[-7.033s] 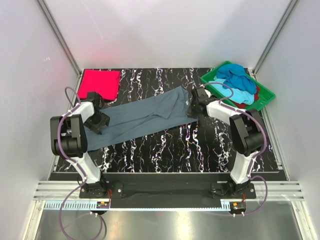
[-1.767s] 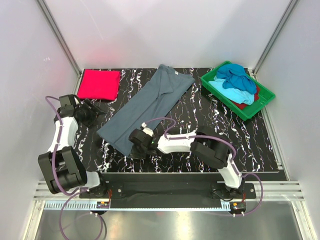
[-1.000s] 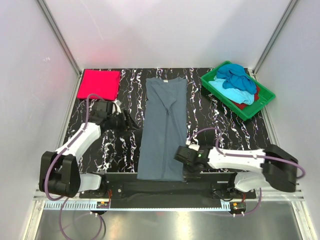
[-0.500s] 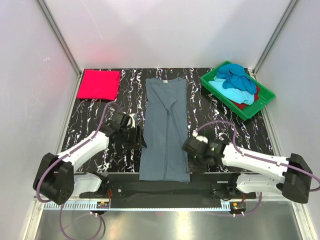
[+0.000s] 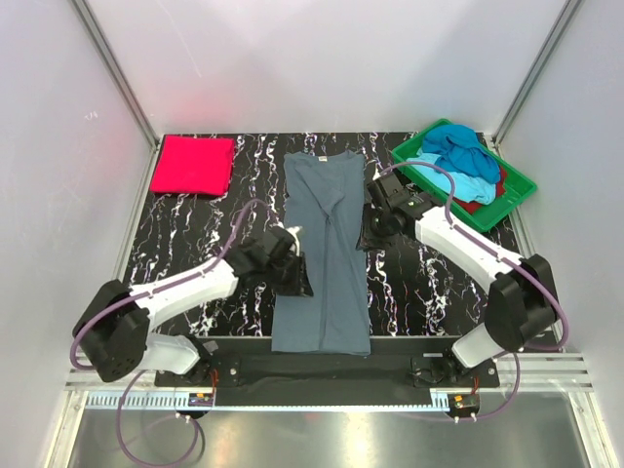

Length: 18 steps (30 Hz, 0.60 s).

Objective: Fold and stack the t-shirts
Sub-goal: Fold the tshirt

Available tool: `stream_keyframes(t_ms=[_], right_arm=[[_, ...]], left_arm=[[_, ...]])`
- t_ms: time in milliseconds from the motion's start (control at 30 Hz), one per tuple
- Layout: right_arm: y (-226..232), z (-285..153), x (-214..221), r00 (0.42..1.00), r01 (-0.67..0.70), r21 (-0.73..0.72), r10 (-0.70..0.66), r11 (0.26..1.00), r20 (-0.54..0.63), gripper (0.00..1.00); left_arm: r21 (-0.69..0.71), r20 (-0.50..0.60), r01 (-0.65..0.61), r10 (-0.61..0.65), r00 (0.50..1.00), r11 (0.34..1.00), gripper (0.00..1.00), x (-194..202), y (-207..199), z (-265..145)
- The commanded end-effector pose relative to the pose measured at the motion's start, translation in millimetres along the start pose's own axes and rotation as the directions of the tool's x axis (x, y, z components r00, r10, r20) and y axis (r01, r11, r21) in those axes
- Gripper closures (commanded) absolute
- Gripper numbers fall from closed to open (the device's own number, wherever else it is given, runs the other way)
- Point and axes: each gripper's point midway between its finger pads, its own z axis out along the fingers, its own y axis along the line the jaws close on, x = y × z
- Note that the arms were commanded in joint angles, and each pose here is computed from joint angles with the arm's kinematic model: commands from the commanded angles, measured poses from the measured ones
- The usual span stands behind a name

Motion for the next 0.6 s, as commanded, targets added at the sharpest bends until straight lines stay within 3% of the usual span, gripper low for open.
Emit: stream_keyframes(t_ms=[0,67,133,233,400,567], right_arm=[[2.6,-1.0,-6.6,0.999,0.051,-0.051,-0.051,0.997,0.005,0.70],[-6.1,-1.5,-4.6,1.000,0.017,-0.062,-0.016,0.998,0.009,0.70],[-14.7,-1.1,2.8,1.000,0.000,-0.063,0.001,0.998,0.003,0.69],[-20.9,-10.0,4.1,0.999,-0.017,-0.079,0.020,0.997,0.037,0.69],[-24.6,-23.1,9.8,0.998,-0.018,-0.103,0.025,0.995,0.064,0.69],[-28.1,-28.2,13.4,0.996,-0.020,-0.108,0.029,0.994,0.079,0.69]], left_arm=[[-0.027,0.097,0.049,-0.046,0.994,0.998,0.75,-1.6,-22.7,4.7],[-0.046,0.090,0.051,-0.046,0.995,0.998,0.74,14.1,-29.2,12.1],[-0.061,0.066,0.030,-0.026,0.998,0.998,0.63,27.4,-36.4,20.0],[-0.083,0.015,0.003,-0.002,1.000,0.997,0.58,44.8,-44.7,35.0],[-0.128,-0.046,0.009,-0.015,0.999,0.992,0.61,65.5,-45.9,55.5],[-0.155,-0.023,0.000,-0.004,1.000,0.988,0.66,67.3,-44.8,59.2]])
